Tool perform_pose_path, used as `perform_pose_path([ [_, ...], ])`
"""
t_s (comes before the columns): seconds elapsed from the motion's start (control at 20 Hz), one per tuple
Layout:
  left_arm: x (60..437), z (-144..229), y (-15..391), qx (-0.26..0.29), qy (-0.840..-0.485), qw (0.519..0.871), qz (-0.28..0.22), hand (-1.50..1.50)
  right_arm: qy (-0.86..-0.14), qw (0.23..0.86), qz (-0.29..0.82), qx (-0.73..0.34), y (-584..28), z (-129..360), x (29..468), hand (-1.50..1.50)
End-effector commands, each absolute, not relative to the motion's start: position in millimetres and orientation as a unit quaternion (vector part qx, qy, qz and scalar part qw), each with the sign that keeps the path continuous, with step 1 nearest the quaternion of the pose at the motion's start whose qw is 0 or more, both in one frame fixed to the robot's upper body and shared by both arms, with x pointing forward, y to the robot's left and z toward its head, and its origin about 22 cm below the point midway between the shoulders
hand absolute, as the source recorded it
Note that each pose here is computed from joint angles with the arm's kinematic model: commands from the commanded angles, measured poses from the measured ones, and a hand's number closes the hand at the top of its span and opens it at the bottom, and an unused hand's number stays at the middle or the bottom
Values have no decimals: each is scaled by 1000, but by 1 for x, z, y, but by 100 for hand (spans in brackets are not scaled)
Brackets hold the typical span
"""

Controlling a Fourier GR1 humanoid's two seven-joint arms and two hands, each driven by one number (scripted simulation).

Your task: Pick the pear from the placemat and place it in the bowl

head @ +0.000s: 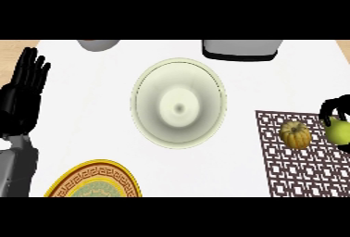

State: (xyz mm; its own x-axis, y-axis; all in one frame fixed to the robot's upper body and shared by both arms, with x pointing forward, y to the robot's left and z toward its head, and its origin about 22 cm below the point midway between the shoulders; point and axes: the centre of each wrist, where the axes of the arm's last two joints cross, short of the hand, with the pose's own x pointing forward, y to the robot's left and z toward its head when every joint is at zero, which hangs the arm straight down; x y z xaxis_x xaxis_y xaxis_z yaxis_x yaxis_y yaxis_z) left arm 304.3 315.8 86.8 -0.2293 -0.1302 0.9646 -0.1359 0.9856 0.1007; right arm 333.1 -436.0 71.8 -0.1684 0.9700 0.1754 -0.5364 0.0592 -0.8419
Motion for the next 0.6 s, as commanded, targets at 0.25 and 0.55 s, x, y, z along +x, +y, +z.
perform_pose_path([
  [0.25, 307, 87, 316, 76, -779, 622, 4, 0, -491, 500, 618, -355, -463, 107, 360, 150],
  [0.55, 307, 86, 306, 95, -783, 614, 4, 0, -572, 462, 557, -385, -475, 170, 375, 150],
])
